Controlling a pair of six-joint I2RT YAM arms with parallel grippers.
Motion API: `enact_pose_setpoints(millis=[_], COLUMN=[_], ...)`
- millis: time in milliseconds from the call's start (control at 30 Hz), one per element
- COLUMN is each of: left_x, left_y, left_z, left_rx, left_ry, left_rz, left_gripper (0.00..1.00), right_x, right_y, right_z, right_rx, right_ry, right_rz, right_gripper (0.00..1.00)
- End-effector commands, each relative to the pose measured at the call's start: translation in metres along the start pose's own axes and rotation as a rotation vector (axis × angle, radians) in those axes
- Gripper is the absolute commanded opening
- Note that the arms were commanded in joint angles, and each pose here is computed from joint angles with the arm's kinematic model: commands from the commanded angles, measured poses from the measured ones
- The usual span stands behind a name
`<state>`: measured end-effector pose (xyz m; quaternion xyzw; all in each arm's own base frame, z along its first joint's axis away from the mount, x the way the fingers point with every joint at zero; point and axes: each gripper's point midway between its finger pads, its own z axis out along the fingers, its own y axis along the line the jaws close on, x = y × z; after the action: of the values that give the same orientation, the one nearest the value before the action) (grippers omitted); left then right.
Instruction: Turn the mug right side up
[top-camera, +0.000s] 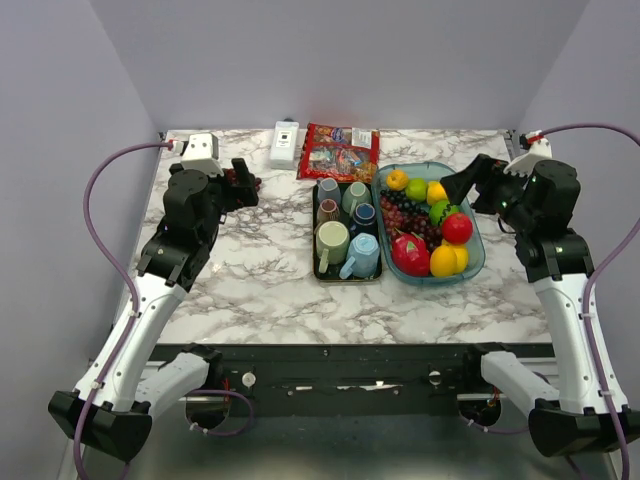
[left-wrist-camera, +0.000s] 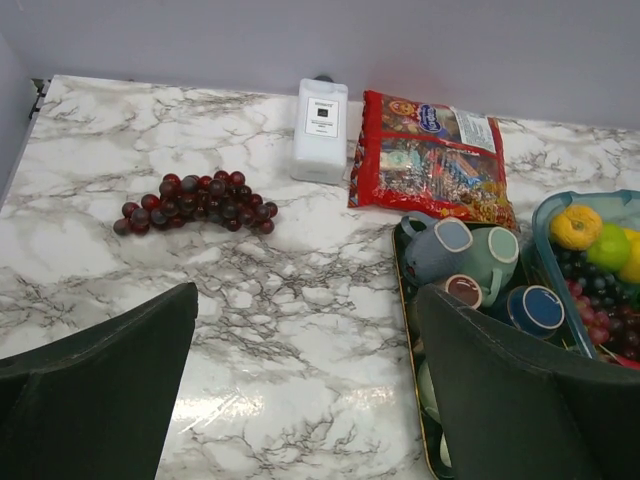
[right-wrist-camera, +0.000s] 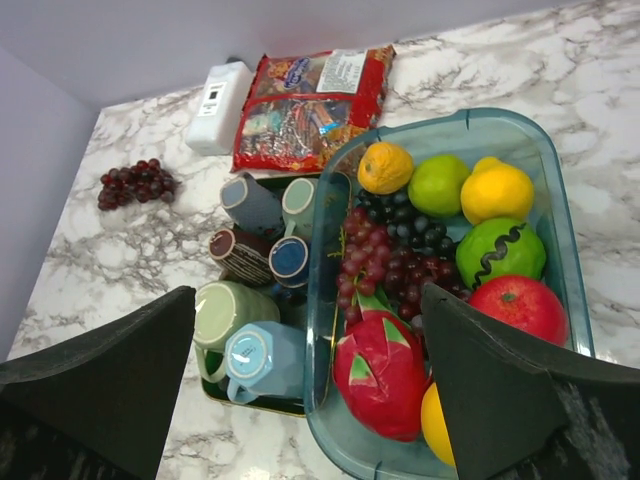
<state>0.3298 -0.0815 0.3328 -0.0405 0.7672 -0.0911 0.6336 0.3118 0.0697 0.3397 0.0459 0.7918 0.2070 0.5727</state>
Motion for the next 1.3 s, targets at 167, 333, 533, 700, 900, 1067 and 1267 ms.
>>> enact_pose_setpoints(millis=[167,333,533,700,900,1067,1267], left_x=[0.025,0.063,0.113,0.139,0.127,0.105,0.091], left_y=[-0.014,-0.049,-0.091,-0.096,-0.081,-0.065,-0.051], left_z=[0.002,0.006,0.003,0.003,0.007,0.002,-0.01], left_rx=[0.119,0.343,0.525,0.49,0.374,0.277,0.215], left_ry=[0.038,0.201,0.406,0.452,0.374,0.28,0.218], left_rz=[0.06,0.147,0.178,0.155,0.108,0.066,0.025], left_gripper=[0.99,0.99,0.99,0.99,0.99,0.99,0.99], right_x=[0.037,0.057,0.075,0.102,0.156,0.194,0.236], right_y=[-0.005,0.011,0.02,0.037,0.067,0.089,0.092], right_z=[0.008,0.007,0.007,0.018,0.033,0.033,0.035], right_rx=[-0.026,-0.158,-0.217,-0.148,0.041,0.221,0.571], right_ry=[0.131,0.173,0.2,0.232,0.28,0.318,0.395], right_rz=[0.001,-0.02,-0.014,0.006,0.119,0.152,0.239], right_gripper=[1.0,1.0,1.0,0.98,0.89,0.87,0.91])
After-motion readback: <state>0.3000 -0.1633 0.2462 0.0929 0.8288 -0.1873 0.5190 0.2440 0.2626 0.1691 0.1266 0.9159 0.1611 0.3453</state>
